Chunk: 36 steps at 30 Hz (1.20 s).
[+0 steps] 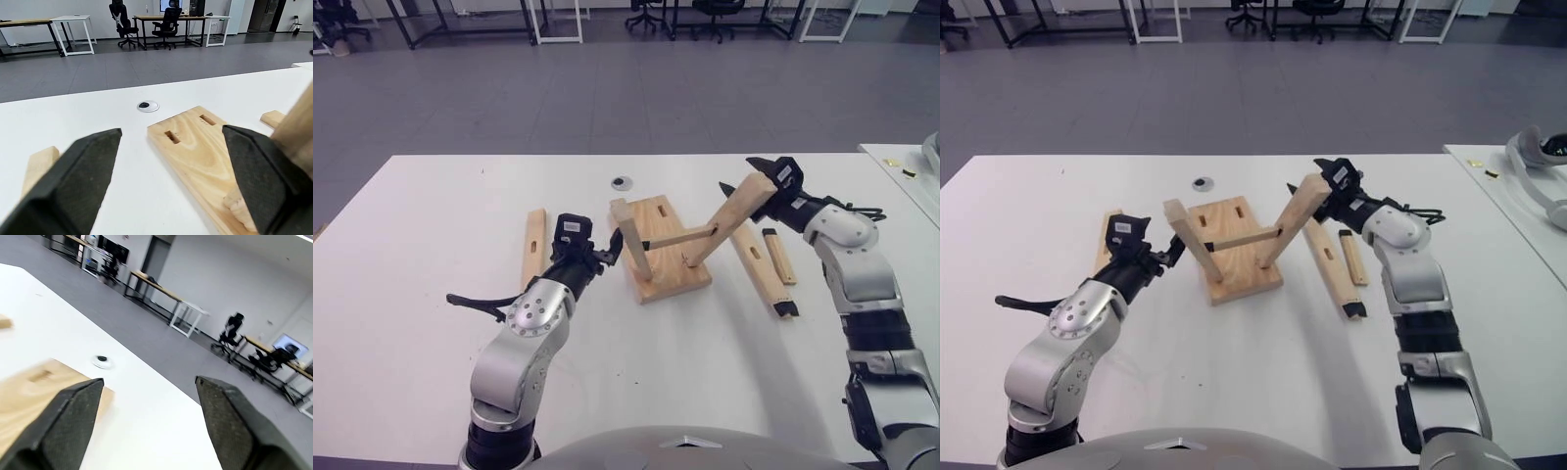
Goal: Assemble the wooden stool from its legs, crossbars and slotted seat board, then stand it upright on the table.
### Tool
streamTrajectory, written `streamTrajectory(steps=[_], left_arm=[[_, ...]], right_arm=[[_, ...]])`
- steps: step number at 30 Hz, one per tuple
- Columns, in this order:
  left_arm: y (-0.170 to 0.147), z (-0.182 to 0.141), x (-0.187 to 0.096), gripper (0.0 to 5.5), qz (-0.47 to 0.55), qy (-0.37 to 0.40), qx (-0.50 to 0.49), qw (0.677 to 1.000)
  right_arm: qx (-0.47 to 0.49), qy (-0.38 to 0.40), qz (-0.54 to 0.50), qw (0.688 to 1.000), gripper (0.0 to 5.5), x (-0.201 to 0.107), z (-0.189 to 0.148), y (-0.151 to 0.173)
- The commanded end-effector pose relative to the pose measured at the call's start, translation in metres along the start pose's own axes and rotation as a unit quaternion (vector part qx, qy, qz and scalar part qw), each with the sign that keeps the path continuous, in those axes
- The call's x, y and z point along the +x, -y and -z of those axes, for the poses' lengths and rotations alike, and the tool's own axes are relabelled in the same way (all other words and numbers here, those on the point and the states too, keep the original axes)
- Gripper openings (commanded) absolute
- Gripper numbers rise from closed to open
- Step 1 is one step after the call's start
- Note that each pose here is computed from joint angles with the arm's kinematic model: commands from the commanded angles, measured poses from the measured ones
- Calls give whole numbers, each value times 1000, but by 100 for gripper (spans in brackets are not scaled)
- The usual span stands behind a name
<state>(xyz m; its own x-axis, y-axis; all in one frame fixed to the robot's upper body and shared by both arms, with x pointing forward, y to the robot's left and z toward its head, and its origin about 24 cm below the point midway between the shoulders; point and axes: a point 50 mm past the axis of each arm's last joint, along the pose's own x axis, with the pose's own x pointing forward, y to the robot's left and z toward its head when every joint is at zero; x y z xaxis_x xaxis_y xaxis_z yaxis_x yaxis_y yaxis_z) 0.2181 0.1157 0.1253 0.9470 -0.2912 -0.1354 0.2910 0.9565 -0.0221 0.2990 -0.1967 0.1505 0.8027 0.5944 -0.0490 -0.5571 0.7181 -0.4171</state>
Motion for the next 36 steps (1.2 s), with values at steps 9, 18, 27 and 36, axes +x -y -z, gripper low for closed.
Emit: streamTrajectory(steps=[9, 18, 27, 36], left_arm=[[-43, -2, -15, 381, -12, 5, 16, 1000], [-53, 41, 4, 381, 36, -98, 100, 989], [-33, 84, 25, 381, 155, -152, 221, 951], [-38, 76, 23, 381, 122, -126, 209, 962]], right_arm=[[22, -108, 207, 972, 347, -63, 3, -4], [141, -284, 41, 947, 347, -60, 42, -96], [61, -340, -27, 938, 347, 8, 93, -105], [42, -273, 69, 959, 347, 23, 92, -65]])
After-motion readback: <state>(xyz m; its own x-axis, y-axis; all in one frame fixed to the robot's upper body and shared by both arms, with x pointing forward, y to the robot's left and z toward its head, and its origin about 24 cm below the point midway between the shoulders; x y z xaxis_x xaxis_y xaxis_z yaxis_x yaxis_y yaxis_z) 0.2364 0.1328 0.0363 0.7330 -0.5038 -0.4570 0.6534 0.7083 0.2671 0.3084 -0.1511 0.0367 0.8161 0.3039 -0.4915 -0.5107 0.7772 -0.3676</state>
